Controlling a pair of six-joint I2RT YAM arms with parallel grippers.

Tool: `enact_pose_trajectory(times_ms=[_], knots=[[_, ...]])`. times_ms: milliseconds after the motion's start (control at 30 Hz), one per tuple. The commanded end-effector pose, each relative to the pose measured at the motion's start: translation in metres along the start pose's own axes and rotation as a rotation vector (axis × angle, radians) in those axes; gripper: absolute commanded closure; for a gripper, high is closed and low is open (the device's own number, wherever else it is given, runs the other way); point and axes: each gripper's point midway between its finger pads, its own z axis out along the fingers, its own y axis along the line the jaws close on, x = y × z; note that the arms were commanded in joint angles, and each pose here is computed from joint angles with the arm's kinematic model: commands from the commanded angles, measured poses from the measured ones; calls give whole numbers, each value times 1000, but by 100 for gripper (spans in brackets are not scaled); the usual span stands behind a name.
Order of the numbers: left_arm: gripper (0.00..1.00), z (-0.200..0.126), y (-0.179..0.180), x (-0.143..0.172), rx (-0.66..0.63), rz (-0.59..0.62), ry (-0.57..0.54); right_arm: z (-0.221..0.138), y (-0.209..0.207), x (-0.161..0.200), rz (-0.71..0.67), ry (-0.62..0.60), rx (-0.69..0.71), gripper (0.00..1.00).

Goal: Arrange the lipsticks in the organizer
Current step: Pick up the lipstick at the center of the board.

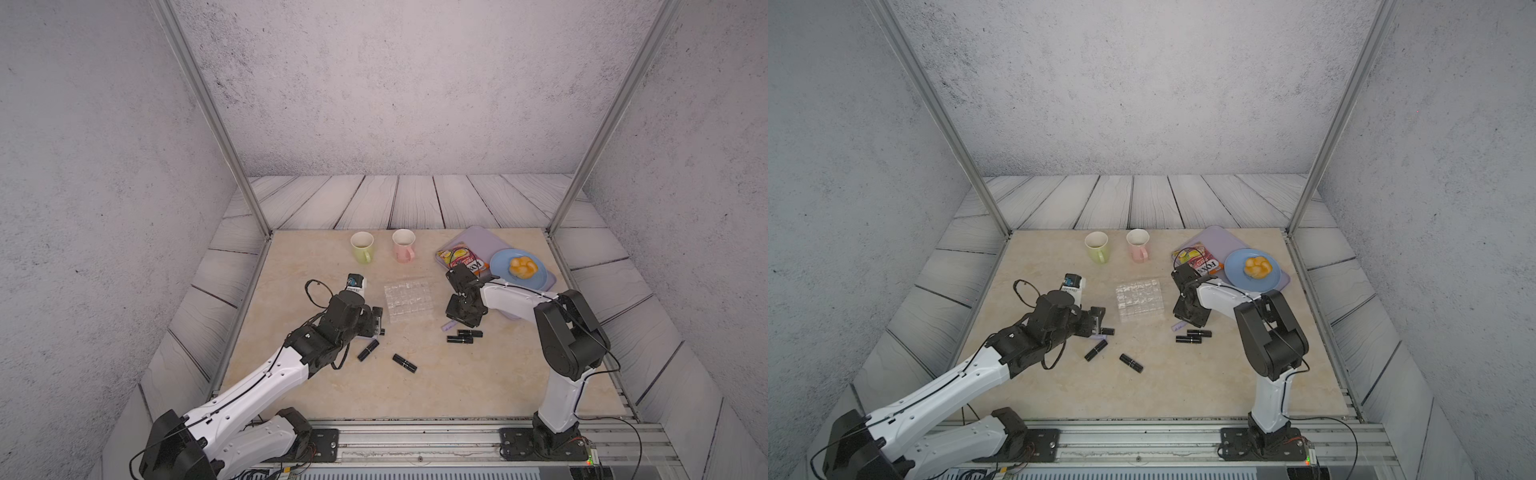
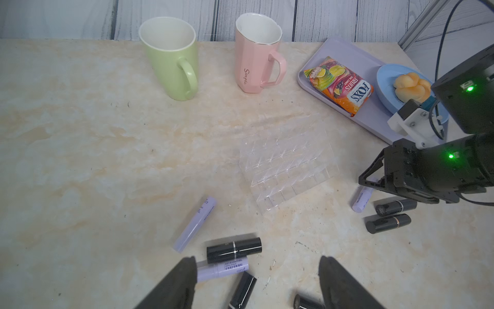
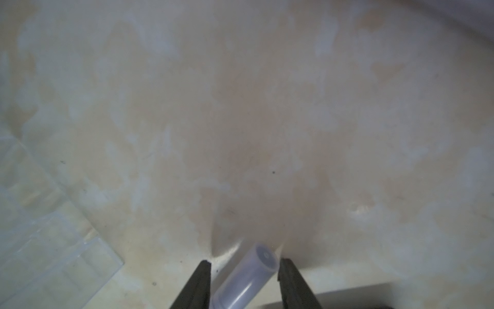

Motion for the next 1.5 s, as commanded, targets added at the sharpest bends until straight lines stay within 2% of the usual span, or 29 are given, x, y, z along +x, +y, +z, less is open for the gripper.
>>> enact_pose_trajectory(times_ms=[0, 267, 533, 733, 833, 967, 1100, 1333, 1467], knots=[[23, 0, 2, 0, -13, 7, 0, 3, 3, -4, 28, 11, -10, 56], [23, -2, 4, -2, -27, -7, -1, 13, 3, -5, 76, 41, -45, 66], [23, 1, 0, 0, -6, -36, 11, 16, 12, -9, 103, 58, -106, 81], [19, 6, -1, 7, -2, -73, 37, 0, 31, -21, 100, 39, -201, 82], [13, 12, -10, 14, 43, -92, 69, -19, 48, -28, 71, 7, -303, 83], [5, 24, -41, 28, 201, -144, 151, -53, 65, -34, 9, -67, -439, 83], [7, 31, -72, 37, 355, -165, 241, -93, 72, -27, -103, -144, -533, 83], [8, 18, -113, 27, 618, -194, 273, -171, 112, 46, -445, -168, -827, 84], [10, 3, -132, 18, 783, -235, 266, -194, 122, 69, -496, -132, -933, 84]])
